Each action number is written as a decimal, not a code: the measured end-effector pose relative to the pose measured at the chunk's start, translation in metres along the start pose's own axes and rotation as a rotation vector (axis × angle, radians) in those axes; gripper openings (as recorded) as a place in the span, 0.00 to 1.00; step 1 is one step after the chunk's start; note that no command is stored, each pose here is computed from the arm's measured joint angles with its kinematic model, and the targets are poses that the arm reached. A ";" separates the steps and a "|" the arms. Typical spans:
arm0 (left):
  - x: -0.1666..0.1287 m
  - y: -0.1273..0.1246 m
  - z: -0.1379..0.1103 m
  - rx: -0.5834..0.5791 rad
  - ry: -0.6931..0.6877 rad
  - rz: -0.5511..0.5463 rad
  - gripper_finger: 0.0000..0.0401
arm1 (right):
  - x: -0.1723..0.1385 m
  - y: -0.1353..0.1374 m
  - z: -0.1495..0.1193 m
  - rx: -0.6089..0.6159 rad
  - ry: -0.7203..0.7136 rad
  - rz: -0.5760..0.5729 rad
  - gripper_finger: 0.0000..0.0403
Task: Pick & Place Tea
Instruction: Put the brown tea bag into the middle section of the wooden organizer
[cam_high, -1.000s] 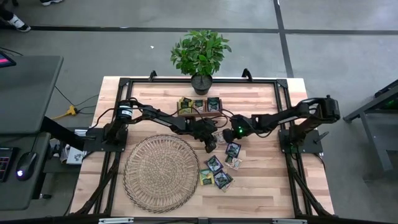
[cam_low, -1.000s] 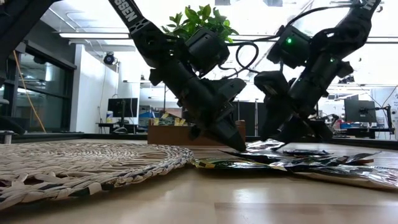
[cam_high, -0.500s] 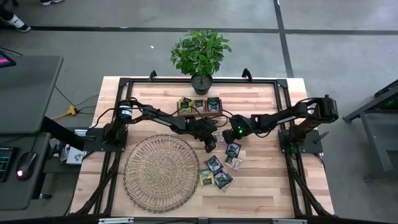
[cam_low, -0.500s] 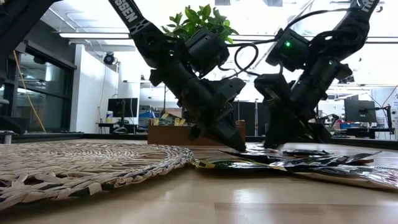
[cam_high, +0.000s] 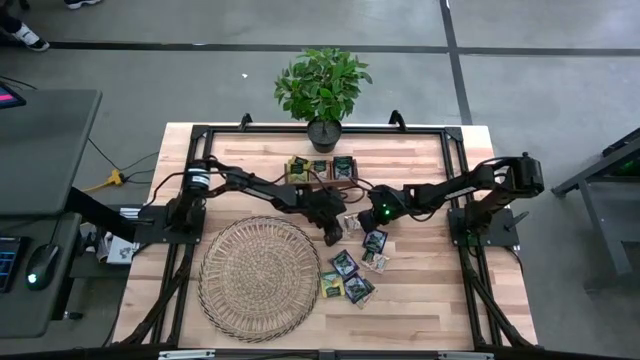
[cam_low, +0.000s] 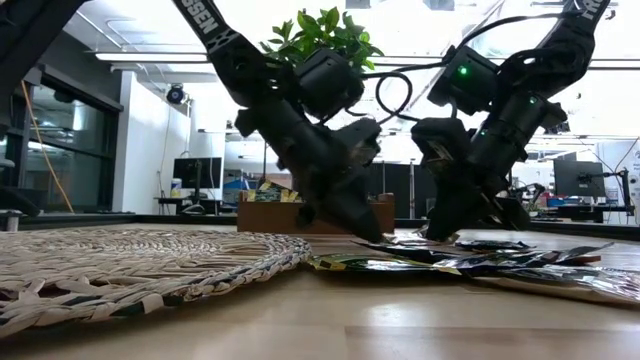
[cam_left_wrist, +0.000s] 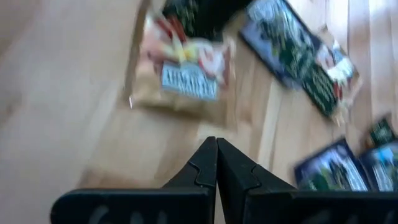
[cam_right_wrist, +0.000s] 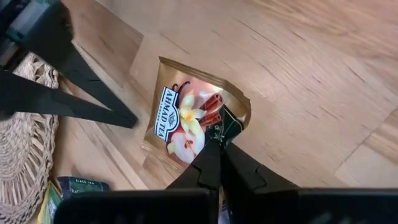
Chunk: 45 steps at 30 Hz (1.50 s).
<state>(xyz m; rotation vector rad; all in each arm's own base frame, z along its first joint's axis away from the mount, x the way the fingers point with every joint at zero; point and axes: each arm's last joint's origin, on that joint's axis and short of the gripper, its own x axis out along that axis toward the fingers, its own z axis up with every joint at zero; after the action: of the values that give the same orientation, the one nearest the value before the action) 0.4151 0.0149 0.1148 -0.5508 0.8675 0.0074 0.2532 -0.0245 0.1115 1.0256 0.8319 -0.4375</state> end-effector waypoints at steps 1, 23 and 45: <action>-0.004 0.001 0.002 -0.004 0.006 -0.001 0.00 | 0.000 0.000 0.000 -0.006 -0.001 -0.001 0.00; -0.038 -0.010 0.007 0.090 0.097 -0.095 0.00 | -0.051 0.063 0.026 -0.550 0.192 -0.220 0.00; -0.044 -0.031 0.040 0.349 -0.243 -0.322 0.00 | -0.070 0.091 0.001 -0.787 0.348 -0.247 0.00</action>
<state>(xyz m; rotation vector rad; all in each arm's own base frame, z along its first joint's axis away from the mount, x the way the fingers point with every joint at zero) 0.4221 0.0164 0.1813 -0.3467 0.5195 -0.3577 0.2714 0.0135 0.2179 0.2631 1.3119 -0.1035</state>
